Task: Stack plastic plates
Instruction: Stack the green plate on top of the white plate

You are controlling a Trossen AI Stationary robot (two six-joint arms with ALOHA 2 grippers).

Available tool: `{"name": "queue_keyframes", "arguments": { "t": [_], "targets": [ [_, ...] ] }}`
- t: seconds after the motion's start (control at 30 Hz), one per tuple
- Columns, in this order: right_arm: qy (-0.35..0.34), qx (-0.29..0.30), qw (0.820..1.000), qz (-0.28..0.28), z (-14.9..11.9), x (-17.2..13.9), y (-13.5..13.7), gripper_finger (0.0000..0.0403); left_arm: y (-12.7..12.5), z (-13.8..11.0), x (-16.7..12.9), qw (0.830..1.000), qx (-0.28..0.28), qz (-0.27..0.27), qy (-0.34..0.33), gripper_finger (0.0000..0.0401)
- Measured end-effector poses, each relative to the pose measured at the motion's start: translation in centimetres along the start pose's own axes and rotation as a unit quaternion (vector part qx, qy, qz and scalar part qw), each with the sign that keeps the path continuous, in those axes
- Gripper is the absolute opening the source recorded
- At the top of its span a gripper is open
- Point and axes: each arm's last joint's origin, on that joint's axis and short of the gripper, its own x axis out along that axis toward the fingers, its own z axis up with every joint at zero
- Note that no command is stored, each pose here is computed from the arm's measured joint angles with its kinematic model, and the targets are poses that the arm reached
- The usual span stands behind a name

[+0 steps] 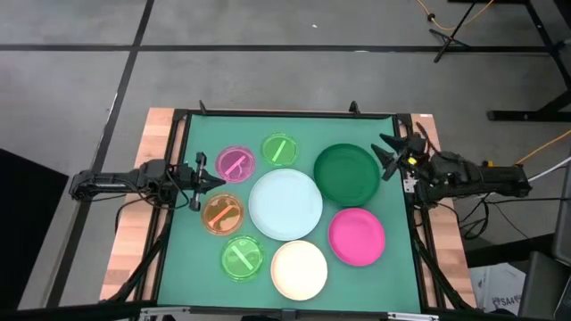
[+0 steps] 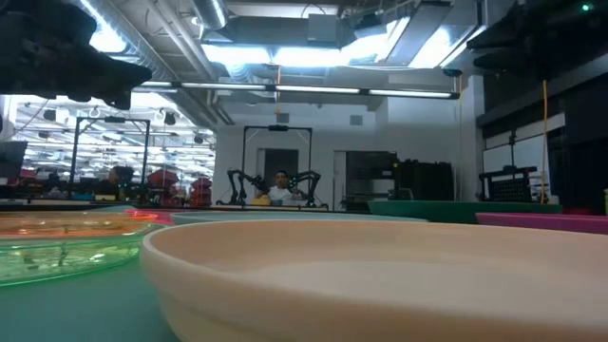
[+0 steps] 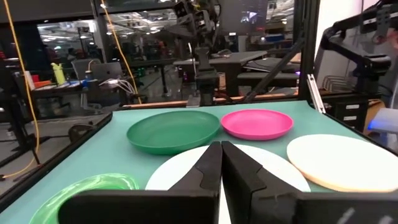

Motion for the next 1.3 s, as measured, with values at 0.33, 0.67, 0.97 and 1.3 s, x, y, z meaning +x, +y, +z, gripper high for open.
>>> {"name": "queue_keyframes", "arguments": {
  "t": [0.33, 0.67, 0.97, 1.3],
  "targets": [
    [0.136, -0.045, 0.985, -0.101, 2.9, 4.1, -0.5, 0.0239, 0.0, 0.0, 0.0, 1.000, 0.000, 0.000, -0.001, 0.0004],
    [0.310, -0.006, 0.944, -0.112, 1.6, 10.7, -5.3, 0.0239, 0.0, 0.0, 0.0, 1.000, -0.001, 0.000, -0.001, 0.0004],
    [0.428, 0.010, 0.897, -0.113, -2.1, 14.8, -9.8, 0.0239, 0.0, 0.0, 0.0, 1.000, -0.001, 0.000, -0.001, 0.0004],
    [0.506, -0.008, 0.857, -0.093, -5.7, 16.6, -11.6, 0.0239, 0.0, 0.0, 0.0, 1.000, -0.002, 0.000, -0.001, 0.0004]
  ]
}}
